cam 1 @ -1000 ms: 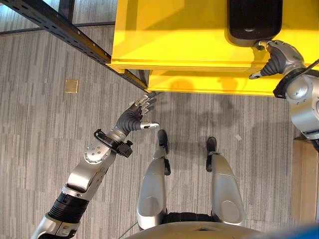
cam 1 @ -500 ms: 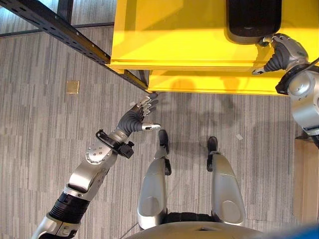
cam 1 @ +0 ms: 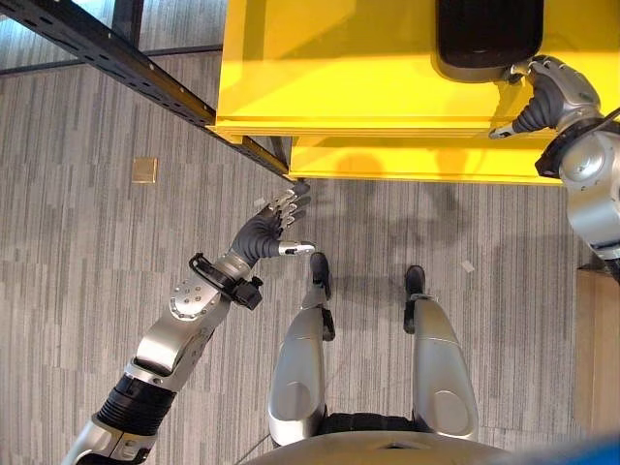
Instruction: Move parts from the plastic box to the shelf.
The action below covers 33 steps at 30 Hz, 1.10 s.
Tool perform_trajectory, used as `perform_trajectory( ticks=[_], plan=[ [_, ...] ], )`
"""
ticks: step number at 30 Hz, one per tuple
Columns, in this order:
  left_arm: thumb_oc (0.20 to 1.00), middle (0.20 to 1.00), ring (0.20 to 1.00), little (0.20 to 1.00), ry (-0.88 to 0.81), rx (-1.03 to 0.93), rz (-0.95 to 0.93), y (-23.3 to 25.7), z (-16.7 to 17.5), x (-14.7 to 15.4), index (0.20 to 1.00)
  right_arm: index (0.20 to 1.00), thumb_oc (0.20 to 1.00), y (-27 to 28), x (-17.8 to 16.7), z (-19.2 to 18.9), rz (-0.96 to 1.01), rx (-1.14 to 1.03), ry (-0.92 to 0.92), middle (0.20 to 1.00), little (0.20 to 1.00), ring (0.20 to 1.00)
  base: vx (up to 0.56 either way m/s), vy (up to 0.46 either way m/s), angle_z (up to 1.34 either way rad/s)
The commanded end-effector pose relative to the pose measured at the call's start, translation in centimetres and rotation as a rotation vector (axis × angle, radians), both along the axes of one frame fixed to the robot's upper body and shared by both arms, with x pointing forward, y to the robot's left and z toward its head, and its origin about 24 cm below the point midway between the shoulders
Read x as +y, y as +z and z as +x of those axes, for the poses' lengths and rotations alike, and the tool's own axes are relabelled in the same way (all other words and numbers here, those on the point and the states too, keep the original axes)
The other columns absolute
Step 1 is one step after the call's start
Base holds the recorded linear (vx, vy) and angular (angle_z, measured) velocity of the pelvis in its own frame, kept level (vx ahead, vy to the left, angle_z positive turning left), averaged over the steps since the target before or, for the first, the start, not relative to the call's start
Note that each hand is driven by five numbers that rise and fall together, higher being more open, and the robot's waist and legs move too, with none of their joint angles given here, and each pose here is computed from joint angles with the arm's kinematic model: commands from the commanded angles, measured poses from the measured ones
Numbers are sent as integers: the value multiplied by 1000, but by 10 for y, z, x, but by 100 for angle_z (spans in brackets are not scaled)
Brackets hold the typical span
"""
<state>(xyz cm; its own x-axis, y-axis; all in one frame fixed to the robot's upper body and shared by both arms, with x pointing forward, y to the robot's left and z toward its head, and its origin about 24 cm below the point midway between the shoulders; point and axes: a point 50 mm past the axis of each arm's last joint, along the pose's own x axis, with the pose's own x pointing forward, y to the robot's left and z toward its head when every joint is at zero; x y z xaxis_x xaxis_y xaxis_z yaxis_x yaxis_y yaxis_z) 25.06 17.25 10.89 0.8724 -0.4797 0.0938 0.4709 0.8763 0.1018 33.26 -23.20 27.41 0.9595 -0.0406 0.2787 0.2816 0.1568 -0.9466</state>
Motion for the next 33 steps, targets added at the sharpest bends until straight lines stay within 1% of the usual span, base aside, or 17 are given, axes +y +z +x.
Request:
perform_trajectory(
  ticks=[1, 21, 33],
  plan=[
    [1000, 1000, 1000, 1000, -16, -29, -19, 1, -3, -5, 1000, 1000, 1000, 41, 16, -2, -2, -178, 57, 1000, 1000, 1000, 0, 0, 0],
    [1000, 1000, 1000, 1000, -22, -21, -34, 0, -2, -8, 1000, 1000, 1000, 50, 8, 1, 32, -214, 6, 1000, 1000, 1000, 0, 0, 0],
    [1000, 1000, 1000, 1000, -30, -22, -35, -1, -3, -9, 1000, 1000, 1000, 59, 9, 2, 71, -265, 28, 1000, 1000, 1000, 0, 0, 0]
  ],
)
